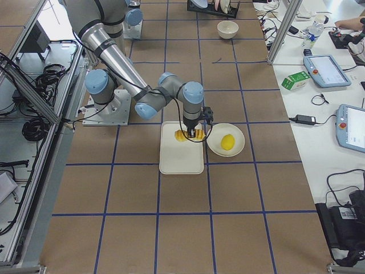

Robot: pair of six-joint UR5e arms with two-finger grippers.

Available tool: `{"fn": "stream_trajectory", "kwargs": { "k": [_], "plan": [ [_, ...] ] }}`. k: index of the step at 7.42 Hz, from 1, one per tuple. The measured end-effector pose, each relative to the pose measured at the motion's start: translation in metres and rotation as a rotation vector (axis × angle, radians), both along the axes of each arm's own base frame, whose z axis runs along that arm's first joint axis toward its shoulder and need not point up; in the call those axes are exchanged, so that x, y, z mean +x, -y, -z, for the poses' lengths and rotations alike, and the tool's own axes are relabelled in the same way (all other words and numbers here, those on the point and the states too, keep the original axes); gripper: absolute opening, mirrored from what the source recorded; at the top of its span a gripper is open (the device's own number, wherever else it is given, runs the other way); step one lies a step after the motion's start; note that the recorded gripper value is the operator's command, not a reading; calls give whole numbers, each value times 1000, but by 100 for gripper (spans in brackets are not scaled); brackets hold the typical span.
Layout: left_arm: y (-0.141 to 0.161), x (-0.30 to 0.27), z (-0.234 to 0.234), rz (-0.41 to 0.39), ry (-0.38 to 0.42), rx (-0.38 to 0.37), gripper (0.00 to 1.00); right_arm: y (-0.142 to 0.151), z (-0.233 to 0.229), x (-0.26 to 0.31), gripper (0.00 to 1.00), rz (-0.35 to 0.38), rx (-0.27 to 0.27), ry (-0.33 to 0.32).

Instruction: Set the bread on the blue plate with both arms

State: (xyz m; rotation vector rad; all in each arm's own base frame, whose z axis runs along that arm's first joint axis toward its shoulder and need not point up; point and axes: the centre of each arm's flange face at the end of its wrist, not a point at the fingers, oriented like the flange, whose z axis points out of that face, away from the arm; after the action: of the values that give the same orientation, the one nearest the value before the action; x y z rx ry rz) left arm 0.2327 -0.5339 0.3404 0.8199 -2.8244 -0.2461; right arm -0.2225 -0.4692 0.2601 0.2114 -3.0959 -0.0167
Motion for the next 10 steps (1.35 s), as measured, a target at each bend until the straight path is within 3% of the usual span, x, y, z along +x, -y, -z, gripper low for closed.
{"fn": "stream_trajectory", "kwargs": {
  "k": [2, 4, 6, 8, 10],
  "plan": [
    [12, -94, -32, 52, -39, -22, 0, 7, -26, 12, 0, 5, 17, 12],
    [23, -201, -67, 82, -33, -96, 0, 14, -46, 32, 0, 16, 34, 26],
    [26, -313, -79, 61, -30, -161, 0, 23, -68, 67, 0, 36, 36, 17],
    [19, -407, -55, -30, -38, -255, 0, 27, -90, 92, 0, 47, 28, 12],
    [-4, -445, 10, -68, -63, -369, 0, 34, -125, 119, 0, 37, 12, 7]
  ]
}}
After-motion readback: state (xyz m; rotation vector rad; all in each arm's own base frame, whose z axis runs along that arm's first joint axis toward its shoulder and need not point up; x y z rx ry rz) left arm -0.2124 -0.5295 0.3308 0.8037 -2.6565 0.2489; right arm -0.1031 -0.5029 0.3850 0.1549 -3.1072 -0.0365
